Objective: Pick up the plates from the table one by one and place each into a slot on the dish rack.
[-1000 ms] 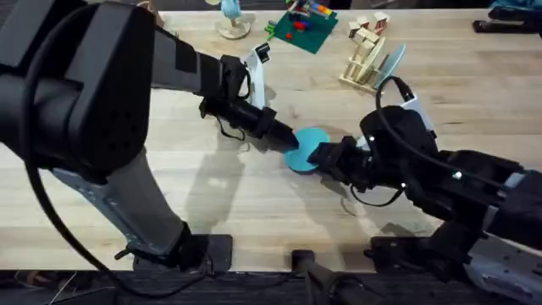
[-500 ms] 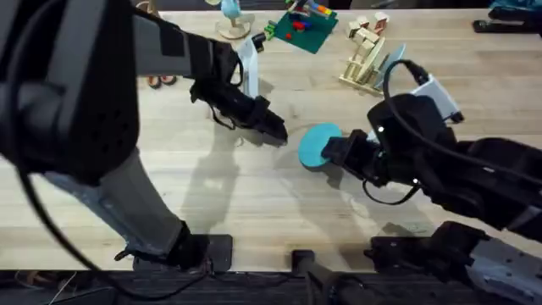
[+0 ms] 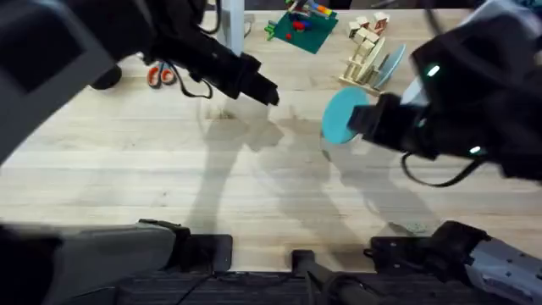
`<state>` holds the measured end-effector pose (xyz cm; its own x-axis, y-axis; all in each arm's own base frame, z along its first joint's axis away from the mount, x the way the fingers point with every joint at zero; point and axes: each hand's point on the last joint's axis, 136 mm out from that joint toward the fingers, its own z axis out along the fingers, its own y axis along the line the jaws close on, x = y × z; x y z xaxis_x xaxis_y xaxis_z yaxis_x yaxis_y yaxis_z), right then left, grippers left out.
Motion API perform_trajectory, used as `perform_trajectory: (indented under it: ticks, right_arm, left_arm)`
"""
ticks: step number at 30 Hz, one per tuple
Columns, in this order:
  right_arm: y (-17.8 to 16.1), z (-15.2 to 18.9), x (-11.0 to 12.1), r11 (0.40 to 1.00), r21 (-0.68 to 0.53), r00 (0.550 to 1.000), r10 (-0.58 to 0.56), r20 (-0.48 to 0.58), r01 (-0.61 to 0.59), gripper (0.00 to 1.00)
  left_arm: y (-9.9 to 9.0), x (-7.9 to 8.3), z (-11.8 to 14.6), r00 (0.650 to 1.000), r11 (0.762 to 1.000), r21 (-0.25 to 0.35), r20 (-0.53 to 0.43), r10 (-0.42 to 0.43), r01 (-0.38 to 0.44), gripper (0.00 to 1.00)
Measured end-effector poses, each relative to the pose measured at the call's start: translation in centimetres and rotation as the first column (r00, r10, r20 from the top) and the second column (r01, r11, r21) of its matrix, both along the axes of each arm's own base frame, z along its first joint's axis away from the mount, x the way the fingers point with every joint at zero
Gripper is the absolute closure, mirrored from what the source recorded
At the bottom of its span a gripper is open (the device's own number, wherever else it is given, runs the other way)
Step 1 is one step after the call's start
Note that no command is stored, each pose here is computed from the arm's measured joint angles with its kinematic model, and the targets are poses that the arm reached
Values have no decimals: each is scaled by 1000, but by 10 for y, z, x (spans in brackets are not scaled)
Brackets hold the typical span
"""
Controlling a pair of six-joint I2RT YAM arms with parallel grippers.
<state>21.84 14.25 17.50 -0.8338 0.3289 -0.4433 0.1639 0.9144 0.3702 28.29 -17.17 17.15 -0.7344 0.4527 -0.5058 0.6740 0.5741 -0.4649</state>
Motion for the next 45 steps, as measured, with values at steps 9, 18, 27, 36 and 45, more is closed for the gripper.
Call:
perform_trajectory:
  ticks: [9,18,27,36,45]
  right_arm:
    - [-35,57,9,996,-93,998,13,65,-7,967]
    - [-55,82,26,975,-223,1000,10,-9,-12,967]
    - [-52,104,57,948,-318,998,-2,-67,-19,969]
    - [-41,122,99,938,-343,997,-62,-43,44,969]
    - [-52,118,130,921,-353,983,-184,-27,162,970]
  left_arm:
    - [26,-9,50,978,990,114,199,57,-81,960]
    - [51,-34,80,940,969,183,325,101,-167,208]
    - [60,-45,101,902,962,173,414,123,-210,6]
    - [60,-44,101,901,961,175,416,124,-213,5]
    - [60,-44,101,900,961,174,417,124,-213,8]
